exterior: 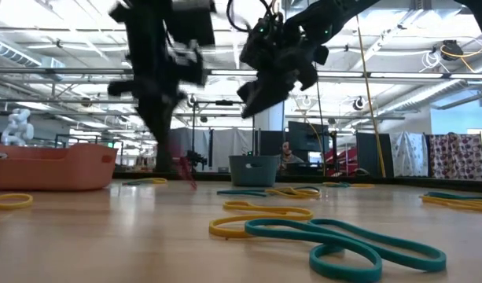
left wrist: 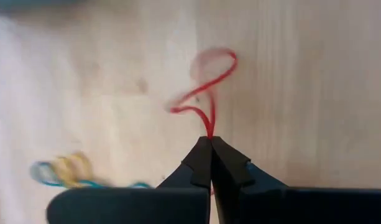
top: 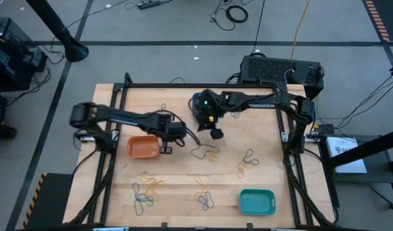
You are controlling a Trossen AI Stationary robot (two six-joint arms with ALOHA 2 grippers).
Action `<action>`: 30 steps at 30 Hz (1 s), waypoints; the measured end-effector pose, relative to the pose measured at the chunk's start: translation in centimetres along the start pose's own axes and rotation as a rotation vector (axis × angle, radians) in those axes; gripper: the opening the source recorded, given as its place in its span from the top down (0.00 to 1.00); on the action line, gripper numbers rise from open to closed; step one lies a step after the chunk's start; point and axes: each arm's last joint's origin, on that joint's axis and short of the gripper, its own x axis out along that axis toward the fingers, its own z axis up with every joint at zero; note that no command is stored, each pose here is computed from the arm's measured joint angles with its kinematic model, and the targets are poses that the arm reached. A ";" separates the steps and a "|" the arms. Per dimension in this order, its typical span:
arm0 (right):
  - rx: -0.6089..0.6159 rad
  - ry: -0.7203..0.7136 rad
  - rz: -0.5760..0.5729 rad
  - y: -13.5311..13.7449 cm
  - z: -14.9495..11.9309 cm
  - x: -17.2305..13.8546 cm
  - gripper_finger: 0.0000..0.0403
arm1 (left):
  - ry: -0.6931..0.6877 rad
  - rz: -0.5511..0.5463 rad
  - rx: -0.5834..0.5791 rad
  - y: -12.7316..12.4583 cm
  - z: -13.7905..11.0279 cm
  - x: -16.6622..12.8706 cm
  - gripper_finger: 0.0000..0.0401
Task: Sort rubber bands into baskets
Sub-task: Put the red rubber band into the blue bin
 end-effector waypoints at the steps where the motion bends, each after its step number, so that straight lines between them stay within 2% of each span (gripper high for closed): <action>1: -0.005 -0.033 -0.002 -0.3 0.2 -0.1 1.00 | -0.042 0.008 -0.002 0.0 -0.1 -1.1 0.99; 6: -0.027 -0.214 -0.051 -1.1 2.0 -0.4 1.00 | -0.268 0.003 -0.024 -0.4 -0.7 -5.7 0.99; 9: -0.017 -0.302 -0.018 -1.0 2.9 0.2 1.00 | -0.366 -0.002 -0.036 -0.5 -0.9 -7.0 0.99; 11: -0.036 -0.327 0.031 -0.4 3.3 0.5 1.00 | -0.380 -0.006 -0.054 -0.5 -1.1 -7.4 0.99; 16: -0.118 -0.345 0.057 1.3 4.4 1.5 0.98 | -0.384 -0.006 -0.047 -0.6 -1.3 -7.6 0.99; 19: -0.155 -0.343 0.046 2.3 5.0 2.0 0.92 | -0.383 -0.003 -0.029 -0.6 -1.3 -7.6 1.00; 26: -0.196 -0.261 -0.156 3.5 5.7 3.0 0.69 | -0.387 0.001 -0.009 -0.6 -1.2 -7.5 1.00; 30: -0.210 -0.255 -0.177 3.7 5.8 3.1 0.58 | -0.387 -0.004 -0.008 -0.6 -1.2 -7.5 1.00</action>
